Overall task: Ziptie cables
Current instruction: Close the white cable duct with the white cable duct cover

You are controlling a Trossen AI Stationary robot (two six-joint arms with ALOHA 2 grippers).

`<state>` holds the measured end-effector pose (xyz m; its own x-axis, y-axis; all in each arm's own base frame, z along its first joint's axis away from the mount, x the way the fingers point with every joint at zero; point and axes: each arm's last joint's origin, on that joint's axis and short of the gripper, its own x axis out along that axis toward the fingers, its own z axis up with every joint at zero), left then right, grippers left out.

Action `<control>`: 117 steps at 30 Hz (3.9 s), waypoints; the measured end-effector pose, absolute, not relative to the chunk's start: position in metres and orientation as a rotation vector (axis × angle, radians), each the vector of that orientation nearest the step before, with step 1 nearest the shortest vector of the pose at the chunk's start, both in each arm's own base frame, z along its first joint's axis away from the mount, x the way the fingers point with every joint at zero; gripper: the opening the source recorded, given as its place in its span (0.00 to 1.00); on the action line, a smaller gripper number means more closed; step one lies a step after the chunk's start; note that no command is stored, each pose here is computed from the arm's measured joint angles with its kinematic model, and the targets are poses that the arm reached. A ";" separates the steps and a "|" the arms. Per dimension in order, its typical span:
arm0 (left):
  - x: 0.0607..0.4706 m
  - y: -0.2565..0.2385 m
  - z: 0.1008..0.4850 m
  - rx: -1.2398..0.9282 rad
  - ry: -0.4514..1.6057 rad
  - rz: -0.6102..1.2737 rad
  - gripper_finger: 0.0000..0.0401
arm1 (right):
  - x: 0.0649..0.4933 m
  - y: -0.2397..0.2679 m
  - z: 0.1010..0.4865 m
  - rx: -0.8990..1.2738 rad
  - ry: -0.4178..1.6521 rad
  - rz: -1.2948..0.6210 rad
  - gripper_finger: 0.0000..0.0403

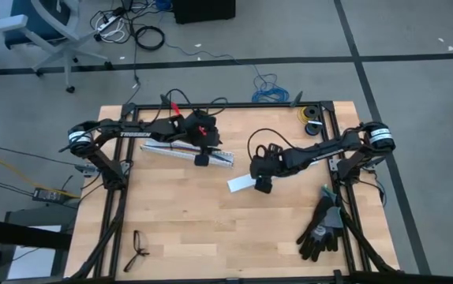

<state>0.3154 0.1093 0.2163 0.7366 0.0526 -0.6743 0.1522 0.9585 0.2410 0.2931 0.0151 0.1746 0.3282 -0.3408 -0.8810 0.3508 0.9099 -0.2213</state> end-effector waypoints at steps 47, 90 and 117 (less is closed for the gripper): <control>0.353 0.093 0.171 0.110 0.677 -0.121 0.72 | 0.225 0.075 0.170 0.161 0.793 -0.656 0.76; 0.345 0.106 0.128 0.123 0.670 -0.097 0.71 | 0.228 0.076 0.171 0.186 0.764 -0.643 0.76; 0.342 0.105 0.126 0.126 0.680 -0.108 0.56 | 0.255 0.047 0.182 0.147 0.655 -0.612 0.76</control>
<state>0.3421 0.1049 0.1258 0.7726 -0.0579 -0.6322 0.1401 0.9868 0.0808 0.2549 0.0472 0.1823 0.6250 -0.4864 -0.6106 0.5761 0.8152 -0.0598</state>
